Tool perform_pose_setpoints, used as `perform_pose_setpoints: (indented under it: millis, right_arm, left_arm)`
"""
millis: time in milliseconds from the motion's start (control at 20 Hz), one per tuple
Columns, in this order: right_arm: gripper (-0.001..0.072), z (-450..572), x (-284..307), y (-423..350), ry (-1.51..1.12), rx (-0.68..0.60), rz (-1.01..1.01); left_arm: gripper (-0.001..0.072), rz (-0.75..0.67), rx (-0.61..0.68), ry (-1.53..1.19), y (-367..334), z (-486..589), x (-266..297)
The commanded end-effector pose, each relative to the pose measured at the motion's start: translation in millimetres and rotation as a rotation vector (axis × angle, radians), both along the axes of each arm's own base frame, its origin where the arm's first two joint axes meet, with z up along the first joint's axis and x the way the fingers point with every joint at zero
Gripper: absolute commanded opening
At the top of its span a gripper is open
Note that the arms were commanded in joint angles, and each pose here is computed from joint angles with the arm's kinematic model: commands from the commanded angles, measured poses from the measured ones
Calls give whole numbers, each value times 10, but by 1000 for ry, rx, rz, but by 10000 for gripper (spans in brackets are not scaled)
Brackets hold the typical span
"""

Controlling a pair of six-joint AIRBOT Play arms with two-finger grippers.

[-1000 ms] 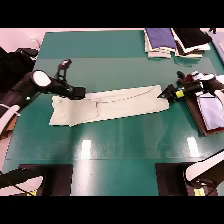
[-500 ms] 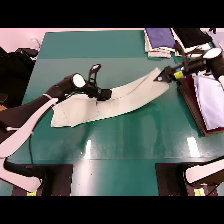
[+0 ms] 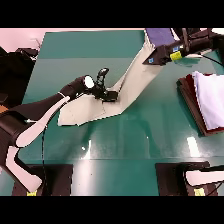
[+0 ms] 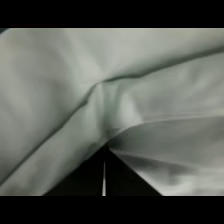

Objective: Fold the shirts.

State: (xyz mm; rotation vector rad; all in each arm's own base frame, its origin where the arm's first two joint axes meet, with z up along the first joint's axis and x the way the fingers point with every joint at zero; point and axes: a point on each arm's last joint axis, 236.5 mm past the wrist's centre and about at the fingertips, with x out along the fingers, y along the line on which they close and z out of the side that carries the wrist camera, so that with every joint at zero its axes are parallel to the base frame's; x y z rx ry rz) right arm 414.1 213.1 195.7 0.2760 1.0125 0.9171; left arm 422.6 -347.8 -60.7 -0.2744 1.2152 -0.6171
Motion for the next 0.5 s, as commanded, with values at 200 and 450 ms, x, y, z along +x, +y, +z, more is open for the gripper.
perform_pose_setpoints:
  millis: [200, 450]
  right_arm:
    - [18, 208, -208, 650, -56, 43, 77]
    - [18, 195, -431, 1727, -133, 128, 158]
  left_arm:
    - [24, 30, 27, -93, 599, 737, 346]
    - [25, 254, 102, -409, 2085, 2311, 647]
